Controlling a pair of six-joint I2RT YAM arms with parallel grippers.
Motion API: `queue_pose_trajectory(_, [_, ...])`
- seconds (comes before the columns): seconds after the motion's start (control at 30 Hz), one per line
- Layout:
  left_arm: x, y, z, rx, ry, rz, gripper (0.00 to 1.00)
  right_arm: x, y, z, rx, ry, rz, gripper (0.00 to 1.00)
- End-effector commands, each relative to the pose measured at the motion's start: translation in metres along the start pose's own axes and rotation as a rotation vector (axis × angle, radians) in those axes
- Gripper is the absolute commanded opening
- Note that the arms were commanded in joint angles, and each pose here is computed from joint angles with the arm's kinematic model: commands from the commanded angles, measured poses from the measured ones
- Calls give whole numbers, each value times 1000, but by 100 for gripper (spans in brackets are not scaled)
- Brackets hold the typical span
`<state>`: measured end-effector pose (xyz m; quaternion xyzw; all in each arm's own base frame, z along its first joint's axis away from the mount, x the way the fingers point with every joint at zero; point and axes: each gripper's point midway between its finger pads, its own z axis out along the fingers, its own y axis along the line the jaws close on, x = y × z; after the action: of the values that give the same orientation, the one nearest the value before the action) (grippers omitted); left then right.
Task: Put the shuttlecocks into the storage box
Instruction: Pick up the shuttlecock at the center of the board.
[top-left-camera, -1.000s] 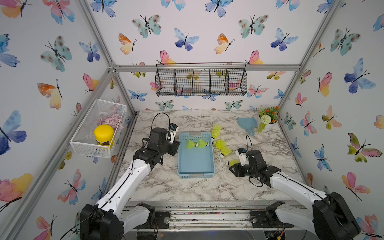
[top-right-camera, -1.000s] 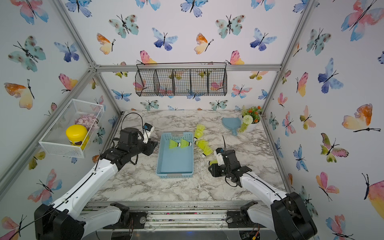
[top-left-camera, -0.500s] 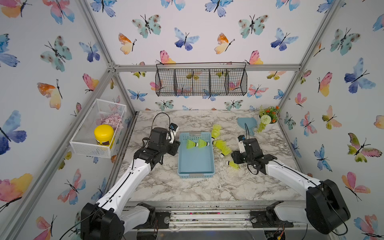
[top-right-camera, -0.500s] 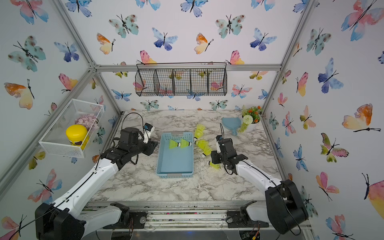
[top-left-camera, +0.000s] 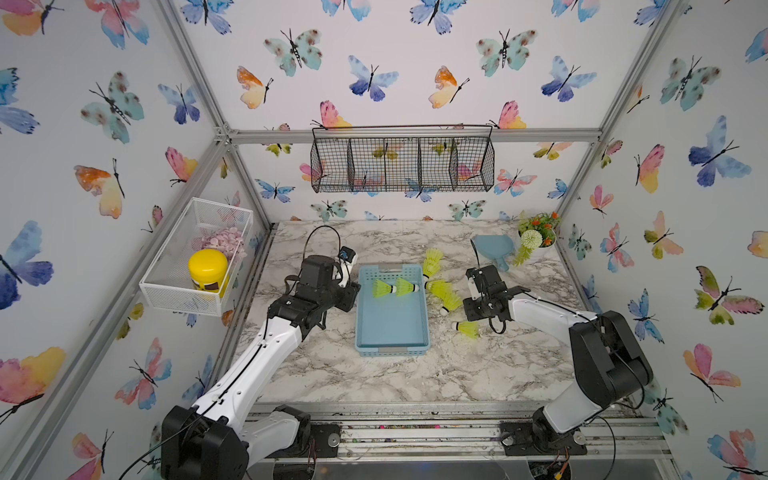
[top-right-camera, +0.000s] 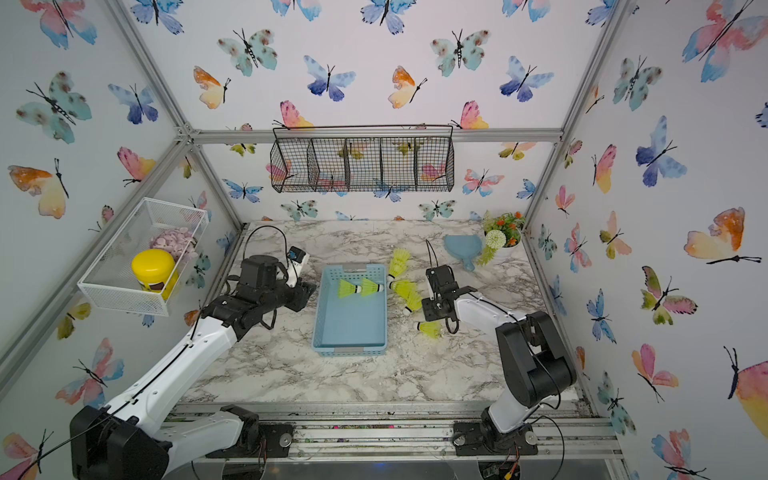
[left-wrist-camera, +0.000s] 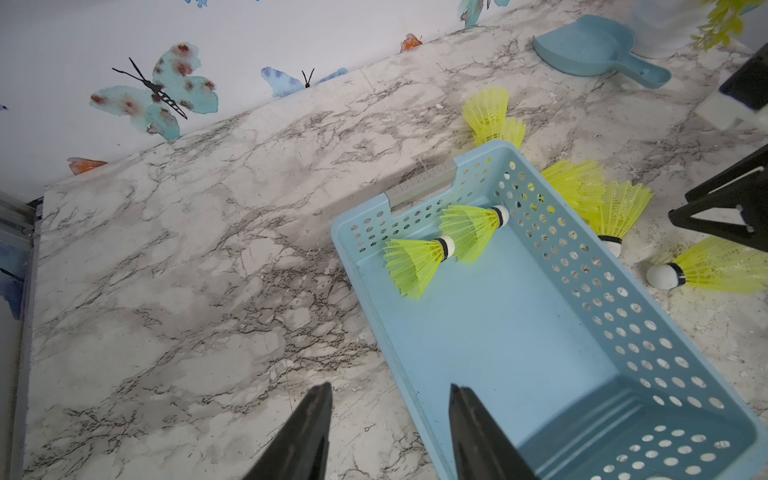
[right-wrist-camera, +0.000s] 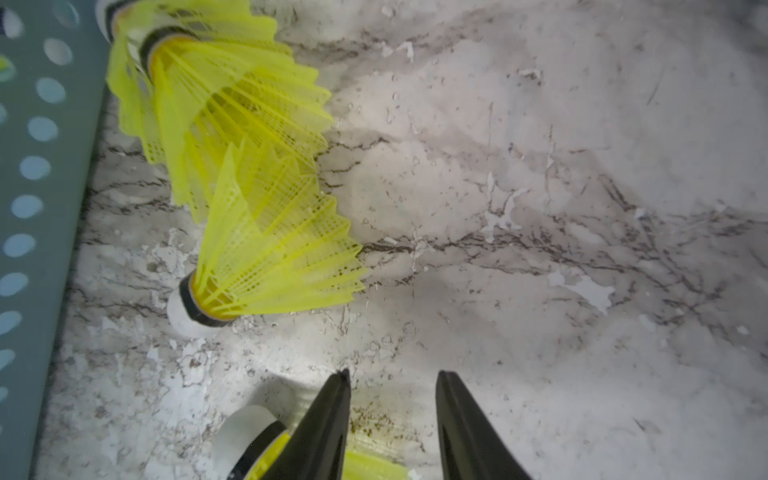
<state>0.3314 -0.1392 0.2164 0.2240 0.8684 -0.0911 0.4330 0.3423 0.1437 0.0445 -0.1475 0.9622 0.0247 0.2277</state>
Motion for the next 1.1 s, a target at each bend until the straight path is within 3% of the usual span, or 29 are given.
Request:
queue_pose_trajectory(0.0, [-10, 3, -5, -10, -18, 14, 51, 22, 6, -1, -44, 110, -16, 41])
queue_pose_trajectory(0.4, [-13, 0, -8, 2, -27, 18, 51, 54, 24, -12, -151, 231, 61, 42])
queue_pose_trajectory(0.53, [-18, -9, -12, 58, -44, 23, 52, 67, 31, -13, -191, 248, 85, 43])
queue_pose_trajectory(0.73, [-29, -65, -24, 301, -81, 68, 52, 74, 36, -17, -228, 223, 119, 43])
queue_pose_trajectory(1.07, [-15, -181, -41, 543, -23, 77, 52, 86, 52, -17, -322, 200, 143, 43])
